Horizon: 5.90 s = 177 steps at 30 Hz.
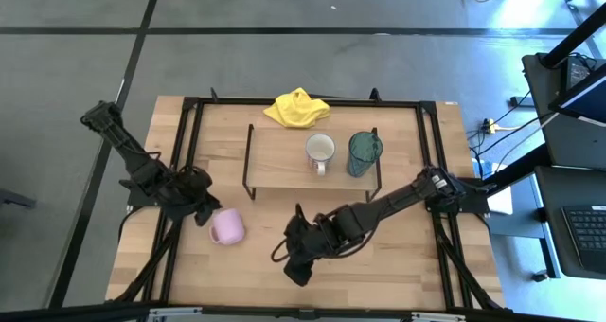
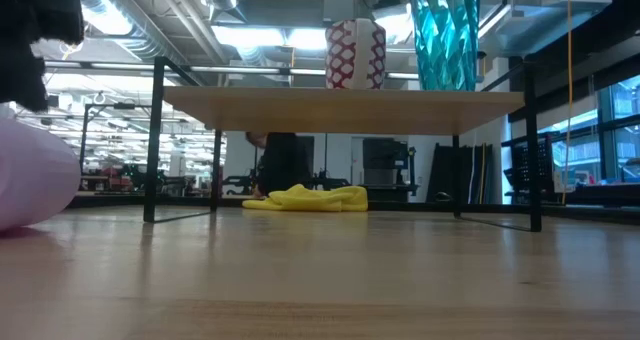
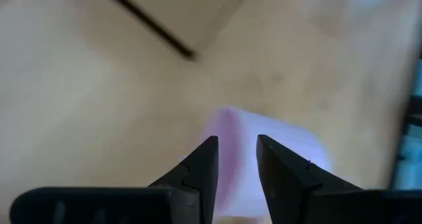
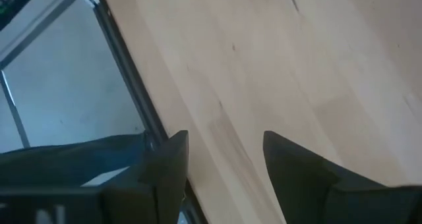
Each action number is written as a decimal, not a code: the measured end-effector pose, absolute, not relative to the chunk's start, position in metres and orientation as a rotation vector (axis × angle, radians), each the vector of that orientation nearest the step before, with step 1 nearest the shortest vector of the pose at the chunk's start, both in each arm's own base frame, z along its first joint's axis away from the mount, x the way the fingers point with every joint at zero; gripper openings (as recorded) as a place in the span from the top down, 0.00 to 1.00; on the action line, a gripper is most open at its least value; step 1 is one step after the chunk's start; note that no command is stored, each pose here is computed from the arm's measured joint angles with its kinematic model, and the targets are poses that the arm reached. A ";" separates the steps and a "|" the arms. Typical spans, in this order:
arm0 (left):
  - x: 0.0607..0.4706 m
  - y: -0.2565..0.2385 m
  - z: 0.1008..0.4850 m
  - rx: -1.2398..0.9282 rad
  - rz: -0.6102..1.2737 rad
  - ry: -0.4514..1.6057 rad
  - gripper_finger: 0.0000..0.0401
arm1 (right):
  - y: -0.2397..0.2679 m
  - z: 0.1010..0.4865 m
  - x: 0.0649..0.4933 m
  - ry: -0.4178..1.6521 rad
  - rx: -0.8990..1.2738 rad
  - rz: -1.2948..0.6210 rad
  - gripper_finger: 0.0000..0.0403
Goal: Stack small to large cups/mugs on shelf
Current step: Put the pink mug on the shelf
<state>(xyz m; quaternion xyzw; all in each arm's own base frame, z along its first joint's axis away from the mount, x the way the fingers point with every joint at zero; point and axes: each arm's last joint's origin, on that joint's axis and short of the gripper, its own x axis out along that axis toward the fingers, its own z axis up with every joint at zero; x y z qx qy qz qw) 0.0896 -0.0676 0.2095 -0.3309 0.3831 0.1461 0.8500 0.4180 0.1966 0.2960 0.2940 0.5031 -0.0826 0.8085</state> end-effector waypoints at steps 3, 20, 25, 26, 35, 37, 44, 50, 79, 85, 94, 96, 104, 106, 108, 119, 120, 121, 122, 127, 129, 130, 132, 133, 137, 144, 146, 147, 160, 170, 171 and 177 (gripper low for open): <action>0.087 -0.060 0.206 -0.725 0.417 0.814 0.75 | 0.202 0.295 0.414 1.091 0.621 -0.172 0.51; 0.117 -0.087 0.248 -1.084 0.006 0.493 0.75 | 0.235 0.293 0.391 1.143 0.516 -0.122 0.51; 0.104 -0.092 0.229 -1.079 0.087 0.722 0.75 | 0.249 0.291 0.378 1.182 0.500 -0.136 0.51; 0.102 -0.094 0.226 -1.093 0.094 0.768 0.75 | 0.252 0.291 0.374 1.197 0.497 -0.147 0.51; 0.103 -0.123 0.233 -1.258 -0.067 0.782 0.76 | 0.277 0.287 0.340 1.217 0.315 -0.224 0.51; 0.109 -0.128 0.244 -1.239 -0.129 0.612 0.76 | 0.282 0.291 0.334 1.155 0.263 -0.231 0.51; 0.115 -0.128 0.309 -0.981 -0.246 -0.151 0.76 | 0.280 0.343 0.313 0.809 0.216 -0.252 0.51; 0.103 -0.118 0.345 -0.706 -0.403 -0.529 0.76 | 0.263 0.421 0.297 0.417 0.249 -0.170 0.51; 0.051 -0.008 0.472 -0.129 -0.142 0.299 0.76 | 0.202 0.518 0.297 -0.062 0.153 -0.202 0.51; 0.053 -0.006 0.423 -0.293 0.035 0.685 0.76 | 0.185 0.517 0.309 -0.063 0.170 -0.260 0.51; 0.058 -0.006 0.358 -0.335 0.173 1.010 0.76 | 0.184 0.502 0.329 -0.036 0.232 -0.269 0.51; 0.063 -0.008 0.341 -0.400 0.140 1.009 0.76 | 0.186 0.497 0.334 -0.031 0.250 -0.270 0.51; 0.056 -0.001 0.274 -0.427 0.466 1.096 0.76 | 0.201 0.484 0.341 -0.012 0.290 -0.268 0.51; 0.056 -0.001 0.268 -0.449 0.496 1.112 0.76 | 0.203 0.484 0.340 -0.015 0.305 -0.266 0.51; 0.056 -0.001 0.264 -0.454 0.511 1.126 0.76 | 0.202 0.484 0.340 -0.016 0.309 -0.268 0.51; 0.059 -0.001 0.261 -0.540 0.583 1.077 0.76 | 0.202 0.483 0.340 -0.008 0.300 -0.275 0.51; 0.059 -0.001 0.261 -0.537 0.578 1.077 0.76 | 0.202 0.483 0.340 -0.002 0.294 -0.276 0.51; 0.059 -0.001 0.261 -0.525 0.568 1.082 0.76 | 0.202 0.482 0.340 0.005 0.288 -0.277 0.51; 0.060 -0.001 0.261 -0.513 0.556 1.080 0.76 | 0.202 0.481 0.340 0.010 0.284 -0.278 0.51; 0.066 -0.003 0.263 -0.532 0.497 1.032 0.76 | 0.202 0.480 0.340 0.023 0.275 -0.280 0.51; 0.068 -0.003 0.264 -0.532 0.493 1.011 0.76 | 0.202 0.480 0.340 0.023 0.272 -0.280 0.51; 0.069 -0.003 0.265 -0.533 0.491 1.003 0.75 | 0.202 0.480 0.340 0.023 0.272 -0.280 0.51; 0.070 -0.003 0.265 -0.529 0.492 0.994 0.74 | 0.202 0.480 0.340 0.024 0.271 -0.280 0.51; 0.070 -0.003 0.265 -0.526 0.495 0.994 0.72 | 0.202 0.479 0.340 0.026 0.269 -0.280 0.51; 0.070 -0.004 0.265 -0.566 0.490 1.000 0.66 | 0.202 0.476 0.339 0.049 0.262 -0.283 0.51; 0.071 -0.007 0.264 -0.716 0.463 1.040 0.58 | 0.199 0.474 0.334 0.095 0.280 -0.287 0.51; 0.075 -0.008 0.265 -0.755 0.432 1.028 0.58 | 0.199 0.474 0.333 0.098 0.276 -0.287 0.51; 0.078 -0.009 0.266 -0.766 0.401 1.012 0.58 | 0.199 0.474 0.333 0.098 0.275 -0.287 0.51; 0.098 -0.022 0.190 -0.901 0.073 1.179 0.59 | 0.197 0.473 0.330 0.128 0.271 -0.272 0.51; 0.112 -0.024 0.195 -0.818 -0.076 1.006 0.59 | 0.195 0.469 0.327 0.178 0.312 -0.268 0.51; 0.112 -0.024 0.193 -0.819 -0.089 1.010 0.59 | 0.195 0.469 0.327 0.182 0.309 -0.269 0.51; 0.112 -0.026 0.179 -0.846 -0.135 1.030 0.59 | 0.194 0.468 0.327 0.189 0.301 -0.273 0.51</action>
